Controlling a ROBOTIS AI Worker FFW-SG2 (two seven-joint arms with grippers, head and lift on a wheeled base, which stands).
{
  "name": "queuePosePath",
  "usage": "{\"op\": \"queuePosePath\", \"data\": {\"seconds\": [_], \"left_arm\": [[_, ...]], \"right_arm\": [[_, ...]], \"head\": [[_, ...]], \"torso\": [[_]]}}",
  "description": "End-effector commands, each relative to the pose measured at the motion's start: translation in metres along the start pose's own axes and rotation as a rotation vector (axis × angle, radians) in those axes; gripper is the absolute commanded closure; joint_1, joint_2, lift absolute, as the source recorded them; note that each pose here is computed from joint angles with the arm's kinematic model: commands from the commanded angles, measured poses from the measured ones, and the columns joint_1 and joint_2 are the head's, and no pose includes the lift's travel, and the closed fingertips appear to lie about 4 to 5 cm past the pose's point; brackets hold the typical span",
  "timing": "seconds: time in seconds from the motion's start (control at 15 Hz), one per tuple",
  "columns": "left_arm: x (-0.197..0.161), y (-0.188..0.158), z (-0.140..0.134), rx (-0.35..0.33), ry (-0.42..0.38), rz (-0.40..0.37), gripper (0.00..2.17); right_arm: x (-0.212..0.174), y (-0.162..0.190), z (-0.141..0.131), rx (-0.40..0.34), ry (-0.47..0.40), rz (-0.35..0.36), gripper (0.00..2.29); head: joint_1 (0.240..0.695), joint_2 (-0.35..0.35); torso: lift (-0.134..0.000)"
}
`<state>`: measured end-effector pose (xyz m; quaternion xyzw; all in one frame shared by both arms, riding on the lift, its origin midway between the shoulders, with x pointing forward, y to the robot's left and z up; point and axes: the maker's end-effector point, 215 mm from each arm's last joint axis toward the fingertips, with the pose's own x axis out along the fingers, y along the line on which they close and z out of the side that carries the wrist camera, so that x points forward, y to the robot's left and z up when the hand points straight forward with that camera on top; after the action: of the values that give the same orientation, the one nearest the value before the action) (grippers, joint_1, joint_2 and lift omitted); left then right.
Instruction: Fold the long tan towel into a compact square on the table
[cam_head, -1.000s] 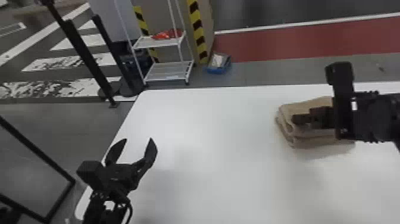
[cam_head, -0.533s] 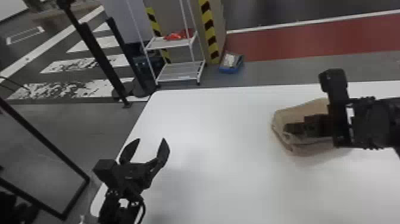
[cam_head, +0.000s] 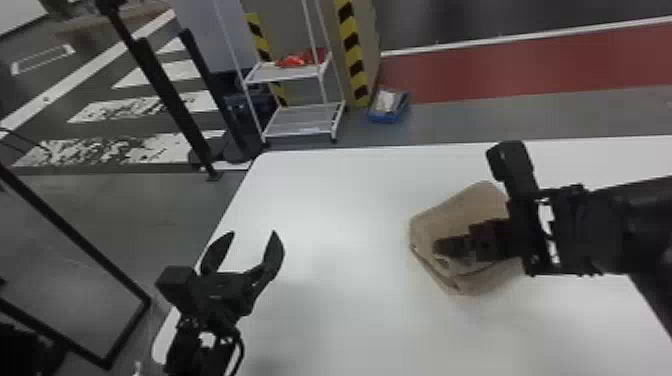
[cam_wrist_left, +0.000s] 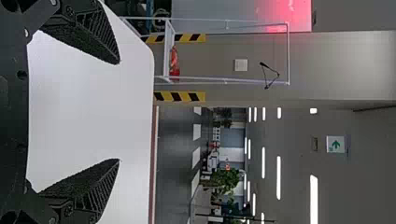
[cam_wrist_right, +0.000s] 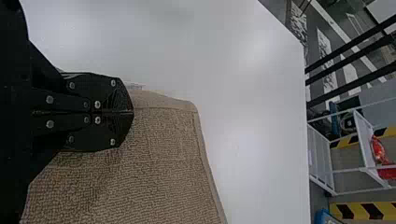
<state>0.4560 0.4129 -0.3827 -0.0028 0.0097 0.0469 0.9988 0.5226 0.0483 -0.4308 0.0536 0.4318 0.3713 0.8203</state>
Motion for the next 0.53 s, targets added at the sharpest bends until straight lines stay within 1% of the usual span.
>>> {"op": "queuePosePath", "data": {"seconds": [0.0, 0.13, 0.2, 0.27, 0.33, 0.47], "left_arm": [[0.001, 0.001, -0.001, -0.002, 0.001, 0.002, 0.15], [0.002, 0.0, -0.001, -0.004, 0.0, 0.002, 0.15], [0.002, -0.001, -0.001, -0.005, 0.0, 0.003, 0.15], [0.002, -0.001, -0.001, -0.005, 0.0, 0.003, 0.15], [0.002, 0.0, -0.002, -0.005, 0.002, 0.003, 0.15], [0.003, -0.002, -0.002, -0.007, 0.001, 0.003, 0.15]], "right_arm": [[-0.005, 0.017, -0.025, 0.013, 0.071, 0.031, 2.11], [-0.013, 0.033, -0.056, 0.039, 0.158, 0.062, 2.11], [-0.018, 0.037, -0.07, 0.05, 0.196, 0.065, 2.11], [-0.025, 0.035, -0.08, 0.053, 0.215, 0.059, 2.11], [-0.032, 0.032, -0.087, 0.059, 0.215, 0.053, 2.11], [-0.047, 0.019, -0.089, 0.077, 0.196, 0.032, 2.11]], "head": [[0.695, 0.35], [0.695, 0.35], [0.695, 0.35], [0.695, 0.35], [0.695, 0.35], [0.695, 0.35]], "torso": [[-0.123], [-0.123], [-0.123], [-0.123], [-0.123], [-0.123]]}}
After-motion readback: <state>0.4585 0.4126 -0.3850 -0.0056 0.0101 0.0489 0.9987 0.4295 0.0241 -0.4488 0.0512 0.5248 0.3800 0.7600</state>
